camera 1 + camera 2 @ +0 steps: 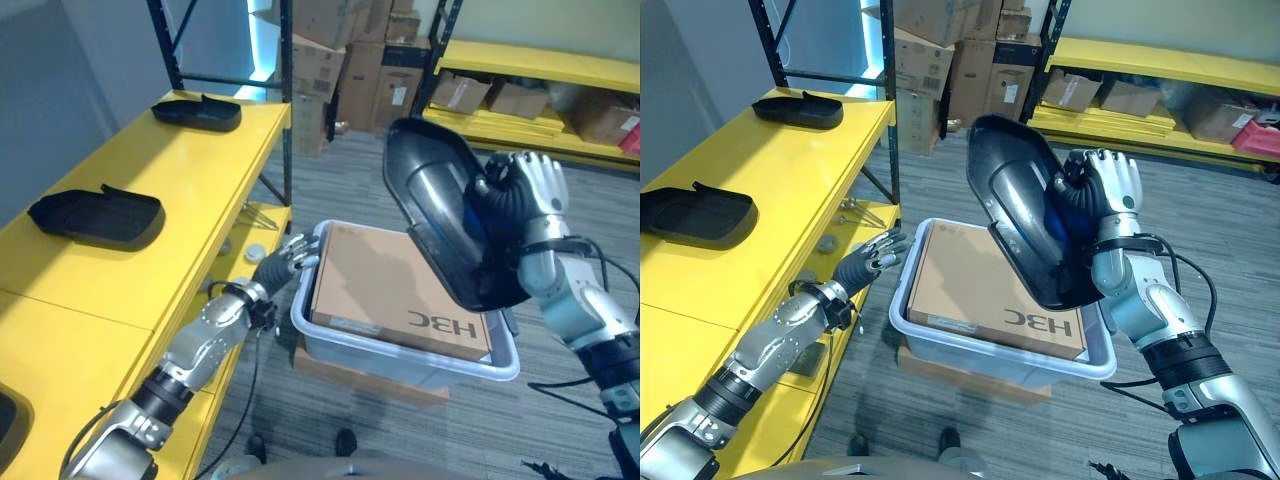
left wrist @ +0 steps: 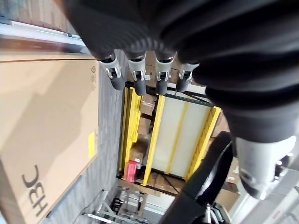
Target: Move parts from the plastic box to the shelf.
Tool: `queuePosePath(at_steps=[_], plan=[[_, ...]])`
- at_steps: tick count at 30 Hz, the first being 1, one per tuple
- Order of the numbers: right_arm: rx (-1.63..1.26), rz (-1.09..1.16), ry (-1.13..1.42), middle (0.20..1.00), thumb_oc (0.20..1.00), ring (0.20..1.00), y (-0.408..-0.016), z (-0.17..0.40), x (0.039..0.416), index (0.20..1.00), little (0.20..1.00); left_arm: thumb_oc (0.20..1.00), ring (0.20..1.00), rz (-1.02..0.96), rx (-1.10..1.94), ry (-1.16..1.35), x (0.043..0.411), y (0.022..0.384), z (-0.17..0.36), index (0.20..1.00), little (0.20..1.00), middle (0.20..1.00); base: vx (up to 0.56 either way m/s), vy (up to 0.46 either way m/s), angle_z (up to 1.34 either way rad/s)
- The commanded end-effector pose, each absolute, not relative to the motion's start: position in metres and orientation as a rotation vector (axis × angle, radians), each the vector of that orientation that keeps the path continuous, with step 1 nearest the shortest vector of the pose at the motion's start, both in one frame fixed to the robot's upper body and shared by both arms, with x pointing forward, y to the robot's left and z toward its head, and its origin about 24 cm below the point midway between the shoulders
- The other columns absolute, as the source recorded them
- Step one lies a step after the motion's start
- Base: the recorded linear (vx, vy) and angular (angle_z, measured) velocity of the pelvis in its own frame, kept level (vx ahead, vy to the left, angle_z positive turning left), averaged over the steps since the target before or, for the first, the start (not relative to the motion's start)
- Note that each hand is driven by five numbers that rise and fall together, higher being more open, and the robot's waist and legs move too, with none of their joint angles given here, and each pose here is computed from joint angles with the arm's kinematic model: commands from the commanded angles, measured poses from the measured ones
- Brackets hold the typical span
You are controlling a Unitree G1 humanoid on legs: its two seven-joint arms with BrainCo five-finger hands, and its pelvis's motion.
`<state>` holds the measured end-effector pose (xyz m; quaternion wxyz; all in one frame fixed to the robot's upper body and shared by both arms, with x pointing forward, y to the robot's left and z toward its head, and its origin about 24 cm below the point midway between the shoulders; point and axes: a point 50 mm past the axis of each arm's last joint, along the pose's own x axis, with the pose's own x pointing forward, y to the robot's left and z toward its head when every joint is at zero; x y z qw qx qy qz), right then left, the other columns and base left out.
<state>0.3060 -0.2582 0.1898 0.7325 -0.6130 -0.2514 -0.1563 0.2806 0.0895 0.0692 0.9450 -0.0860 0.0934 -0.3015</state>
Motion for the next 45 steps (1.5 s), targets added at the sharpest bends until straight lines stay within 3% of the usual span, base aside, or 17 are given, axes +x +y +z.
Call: queuePosePath(at_steps=[1,21,45], plan=[[-1.315,-0.443,-0.849,0.2,0.2,0.2,-0.238,0.25,0.31,0.2,0.2,1.0,1.0,-0.654,-0.257,0.129,0.295,0.077,0.095,1.0,1.0,1.0,0.0,0.0,0.0],[-1.136,-0.246,-0.976,0.2,0.2,0.2,-0.174,0.233,0.322,0.2,0.2,1.0,1.0,-0.629,-0.314,0.15,0.299,0.052,0.103,1.0,1.0,1.0,0.0,0.005,0.0],[-0.954,0.236,-1.096,0.2,0.2,0.2,-0.117,0.21,0.281,0.2,0.2,1.0,1.0,-0.585,-0.372,0.107,0.304,0.064,0.106,1.0,1.0,1.0,0.0,0.0,0.0]])
